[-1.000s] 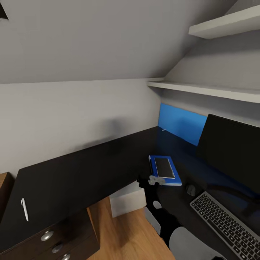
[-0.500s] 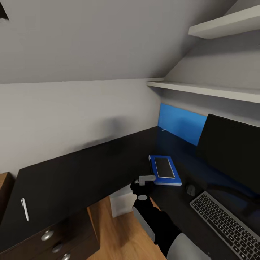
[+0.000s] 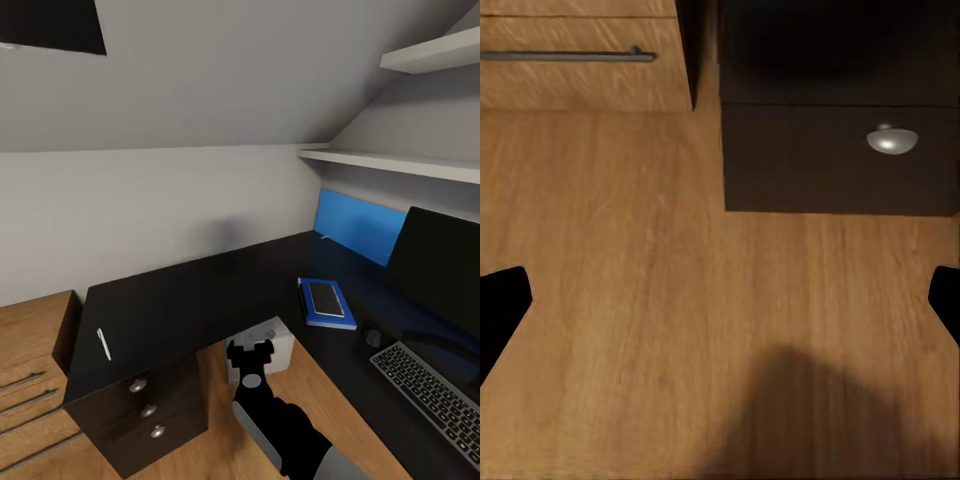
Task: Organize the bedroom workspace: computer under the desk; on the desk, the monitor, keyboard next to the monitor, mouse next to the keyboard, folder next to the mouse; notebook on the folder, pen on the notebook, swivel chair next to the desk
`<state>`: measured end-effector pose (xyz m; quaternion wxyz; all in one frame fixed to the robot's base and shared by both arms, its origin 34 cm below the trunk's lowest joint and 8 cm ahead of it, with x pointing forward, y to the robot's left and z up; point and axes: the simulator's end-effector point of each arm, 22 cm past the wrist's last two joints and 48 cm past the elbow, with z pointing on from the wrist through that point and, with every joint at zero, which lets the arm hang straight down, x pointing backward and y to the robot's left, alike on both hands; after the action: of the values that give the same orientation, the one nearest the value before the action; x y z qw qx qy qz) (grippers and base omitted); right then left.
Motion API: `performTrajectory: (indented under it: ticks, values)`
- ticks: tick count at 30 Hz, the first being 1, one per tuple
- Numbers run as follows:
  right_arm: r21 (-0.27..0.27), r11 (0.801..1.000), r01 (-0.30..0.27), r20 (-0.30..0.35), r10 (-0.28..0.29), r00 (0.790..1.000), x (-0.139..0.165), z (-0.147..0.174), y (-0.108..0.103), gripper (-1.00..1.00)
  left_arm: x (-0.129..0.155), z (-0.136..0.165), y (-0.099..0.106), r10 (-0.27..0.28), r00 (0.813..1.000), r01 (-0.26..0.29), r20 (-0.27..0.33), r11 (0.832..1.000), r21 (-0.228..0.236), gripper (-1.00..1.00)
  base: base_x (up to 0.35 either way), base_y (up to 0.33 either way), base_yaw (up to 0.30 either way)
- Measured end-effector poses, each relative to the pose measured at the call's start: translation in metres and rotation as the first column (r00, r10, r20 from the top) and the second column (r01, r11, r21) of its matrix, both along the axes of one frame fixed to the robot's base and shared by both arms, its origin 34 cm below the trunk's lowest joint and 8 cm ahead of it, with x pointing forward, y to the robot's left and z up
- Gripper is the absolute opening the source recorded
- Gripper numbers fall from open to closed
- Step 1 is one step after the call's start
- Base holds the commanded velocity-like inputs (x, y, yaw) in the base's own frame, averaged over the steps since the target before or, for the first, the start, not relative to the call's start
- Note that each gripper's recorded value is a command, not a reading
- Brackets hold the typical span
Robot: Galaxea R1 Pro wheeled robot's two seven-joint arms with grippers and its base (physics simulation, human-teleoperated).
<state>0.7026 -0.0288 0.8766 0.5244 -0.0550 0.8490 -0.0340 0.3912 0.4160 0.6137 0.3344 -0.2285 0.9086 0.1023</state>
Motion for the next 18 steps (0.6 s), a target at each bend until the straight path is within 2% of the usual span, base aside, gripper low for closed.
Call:
performTrajectory:
  ticks: [10,14,18]
  values:
    - [-0.004,1.000,-0.029,0.015,0.029,0.999,-0.0040,0.0012,0.0106,1.00,-0.0015,0.0005,0.0048,0.006,1.000,-0.006,-0.002,1.000,0.005,1.00,-0.289,0.129,0.276]
    - [-0.004,1.000,-0.031,0.015,0.031,0.999,-0.0042,0.0006,0.0111,1.00,-0.0022,0.0002,0.0053,0.008,1.000,-0.008,-0.004,1.000,0.005,1.00,-0.186,0.125,0.277]
    - [-0.009,0.999,-0.033,0.010,0.033,0.999,-0.0051,-0.0024,0.0110,1.00,-0.0037,0.0002,0.0077,0.014,1.000,-0.014,-0.006,1.000,0.008,1.00,-0.053,0.074,0.277]
